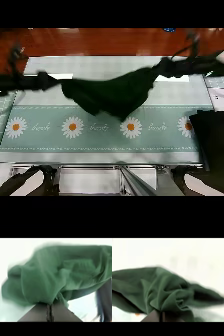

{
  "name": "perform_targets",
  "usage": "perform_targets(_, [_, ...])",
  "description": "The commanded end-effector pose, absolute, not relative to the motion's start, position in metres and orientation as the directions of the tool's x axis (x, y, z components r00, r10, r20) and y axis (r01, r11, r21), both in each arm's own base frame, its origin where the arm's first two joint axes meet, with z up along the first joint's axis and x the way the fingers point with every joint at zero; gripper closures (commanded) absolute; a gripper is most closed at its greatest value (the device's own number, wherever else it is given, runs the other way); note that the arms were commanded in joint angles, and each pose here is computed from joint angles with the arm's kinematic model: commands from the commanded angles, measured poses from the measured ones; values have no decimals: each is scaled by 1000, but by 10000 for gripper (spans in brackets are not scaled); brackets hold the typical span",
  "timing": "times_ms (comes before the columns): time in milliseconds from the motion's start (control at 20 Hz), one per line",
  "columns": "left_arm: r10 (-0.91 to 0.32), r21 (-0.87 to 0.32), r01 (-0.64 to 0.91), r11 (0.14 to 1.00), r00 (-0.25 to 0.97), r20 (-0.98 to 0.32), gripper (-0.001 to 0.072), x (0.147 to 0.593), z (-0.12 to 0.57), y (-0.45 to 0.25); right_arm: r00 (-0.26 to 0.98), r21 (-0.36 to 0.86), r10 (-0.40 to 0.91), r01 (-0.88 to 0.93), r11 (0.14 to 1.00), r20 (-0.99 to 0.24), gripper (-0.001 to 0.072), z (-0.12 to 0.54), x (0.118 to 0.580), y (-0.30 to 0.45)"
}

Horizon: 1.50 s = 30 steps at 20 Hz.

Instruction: Fold the shirts.

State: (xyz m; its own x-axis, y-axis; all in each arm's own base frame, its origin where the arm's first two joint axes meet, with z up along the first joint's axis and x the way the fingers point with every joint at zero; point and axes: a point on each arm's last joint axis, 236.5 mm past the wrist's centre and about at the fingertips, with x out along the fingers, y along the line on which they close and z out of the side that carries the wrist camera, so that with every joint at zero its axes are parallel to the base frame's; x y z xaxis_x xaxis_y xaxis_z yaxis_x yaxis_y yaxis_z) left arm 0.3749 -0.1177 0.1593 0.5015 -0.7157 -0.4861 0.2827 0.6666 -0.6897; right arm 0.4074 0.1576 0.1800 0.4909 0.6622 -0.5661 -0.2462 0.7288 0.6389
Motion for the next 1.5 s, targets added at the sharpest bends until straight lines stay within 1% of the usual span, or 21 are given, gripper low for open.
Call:
perform_targets(0, [-713,-562,490,667,639,-288,689,370,302,-124,675,465,584,-380,800,-452,687,308,380,134])
perform_targets(150, [-683,-405,588,700,717,-139,688,337,397,-127,771,323,553,-461,827,-316,687,393,325,128])
perform_targets(250, [-647,-301,609,734,762,-37,688,305,448,-123,819,226,507,-458,860,-267,687,424,285,118])
perform_targets(350, [-608,-216,597,772,794,23,689,270,476,-120,862,157,452,-426,891,-227,687,440,247,106])
perform_targets(400, [-585,-179,580,795,811,27,688,256,480,-118,877,137,429,-407,903,-216,687,444,229,101])
perform_targets(500, [-549,-112,544,832,836,-20,689,228,473,-119,903,114,384,-368,923,-193,687,450,200,91])
perform_targets(700, [-550,-90,543,835,827,-113,688,183,442,-135,920,97,360,-348,932,-154,687,456,158,86])
perform_targets(800, [-555,-143,537,831,820,-144,688,180,417,-136,921,108,350,-336,936,-171,687,451,152,84])
perform_targets(900, [-570,-245,522,817,794,-210,688,191,375,-134,913,127,352,-332,935,-204,687,442,158,84])
perform_targets(950, [-589,-319,508,800,765,-260,688,199,345,-133,908,137,352,-328,935,-226,687,434,165,84])
perform_targets(1050, [-652,-461,476,749,652,-386,688,207,271,-139,880,178,359,-318,931,-310,687,406,188,85])
perform_targets(1150, [-706,-590,404,699,524,-478,688,209,193,-148,837,230,383,-314,921,-391,687,372,221,90])
perform_targets(1250, [-723,-666,312,678,448,-526,688,215,120,-152,774,278,412,-311,909,-482,687,325,266,96])
perform_targets(1350, [-692,-706,171,687,449,-565,688,233,57,-147,697,346,449,-296,890,-559,687,274,313,103])
perform_targets(1450, [-632,-699,55,713,481,-607,688,259,18,-135,620,420,506,-294,859,-600,687,233,358,117])
